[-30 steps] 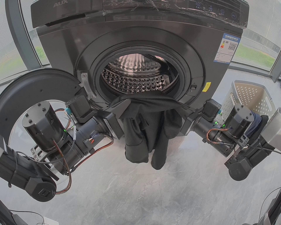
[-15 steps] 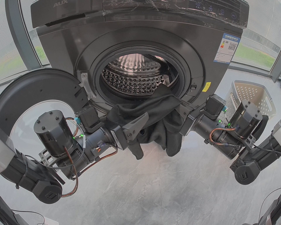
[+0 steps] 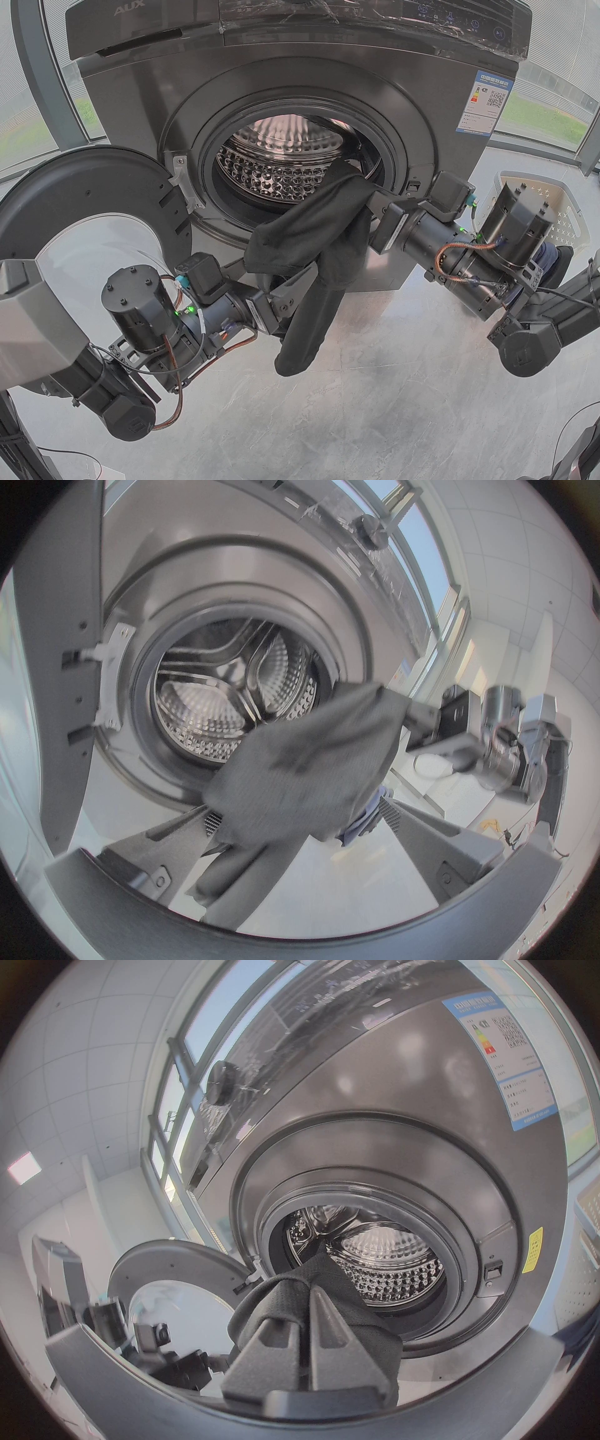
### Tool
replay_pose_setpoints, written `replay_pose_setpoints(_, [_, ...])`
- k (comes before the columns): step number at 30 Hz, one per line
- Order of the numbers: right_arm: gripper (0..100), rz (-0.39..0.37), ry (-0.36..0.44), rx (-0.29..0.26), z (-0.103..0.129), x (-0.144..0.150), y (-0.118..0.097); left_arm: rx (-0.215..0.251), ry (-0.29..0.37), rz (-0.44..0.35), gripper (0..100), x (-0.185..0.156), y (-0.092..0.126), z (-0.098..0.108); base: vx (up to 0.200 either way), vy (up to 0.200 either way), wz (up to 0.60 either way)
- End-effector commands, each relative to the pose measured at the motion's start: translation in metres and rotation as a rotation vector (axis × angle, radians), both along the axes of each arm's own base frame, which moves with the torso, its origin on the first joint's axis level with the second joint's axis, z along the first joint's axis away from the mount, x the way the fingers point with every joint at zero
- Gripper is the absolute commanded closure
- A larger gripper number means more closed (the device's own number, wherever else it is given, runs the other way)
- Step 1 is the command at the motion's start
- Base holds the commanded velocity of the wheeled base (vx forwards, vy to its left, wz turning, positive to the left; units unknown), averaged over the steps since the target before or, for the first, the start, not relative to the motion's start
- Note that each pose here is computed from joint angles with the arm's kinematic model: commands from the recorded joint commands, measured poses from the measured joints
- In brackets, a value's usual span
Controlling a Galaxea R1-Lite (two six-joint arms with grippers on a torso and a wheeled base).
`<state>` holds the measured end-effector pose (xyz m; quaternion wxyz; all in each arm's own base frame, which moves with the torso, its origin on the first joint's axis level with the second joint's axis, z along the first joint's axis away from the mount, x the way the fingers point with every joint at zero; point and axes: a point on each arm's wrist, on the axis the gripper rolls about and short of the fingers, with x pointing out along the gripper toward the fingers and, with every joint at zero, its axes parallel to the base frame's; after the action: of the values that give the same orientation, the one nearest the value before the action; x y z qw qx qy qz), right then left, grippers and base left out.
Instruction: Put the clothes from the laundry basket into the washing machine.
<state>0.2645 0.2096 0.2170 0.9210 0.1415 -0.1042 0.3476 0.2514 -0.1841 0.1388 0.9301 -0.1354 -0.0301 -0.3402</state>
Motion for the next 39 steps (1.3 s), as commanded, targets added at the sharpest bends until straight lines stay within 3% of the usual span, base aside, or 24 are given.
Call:
replay_pose_setpoints(1, [100, 0.003, -0.013, 0.034, 0.012, 0.001, 0.004, 0.052, 0.068, 0.007, 0, 0.002, 0.002, -0.025, 0.000, 0.000, 0.00])
replay_pose_setpoints(13, [100, -0.001, -0.028, 0.048, 0.021, -0.006, -0.005, 0.101, 0.118, 0.024, 0, 0.009, 0.004, -0.046, 0.000, 0.000, 0.00])
replay_pose_setpoints(22, [100, -0.010, -0.030, 0.050, 0.022, -0.006, -0.008, 0.112, 0.130, 0.024, 0, 0.011, 0.002, -0.052, 0.000, 0.000, 0.00])
replay_pose_setpoints(27, [100, -0.010, -0.033, 0.053, 0.024, -0.007, -0.008, 0.170, 0.160, 0.026, 0, 0.017, -0.001, -0.072, 0.000, 0.000, 0.00])
replay_pose_setpoints(30, [100, -0.008, -0.032, 0.053, 0.023, -0.007, -0.008, 0.175, 0.165, 0.029, 0, 0.021, -0.003, -0.077, 0.000, 0.000, 0.00])
replay_pose_setpoints(39, [100, 0.004, -0.030, 0.050, 0.023, -0.016, -0.009, 0.173, 0.150, 0.125, 0, 0.056, 0.011, -0.089, 0.000, 0.000, 0.00])
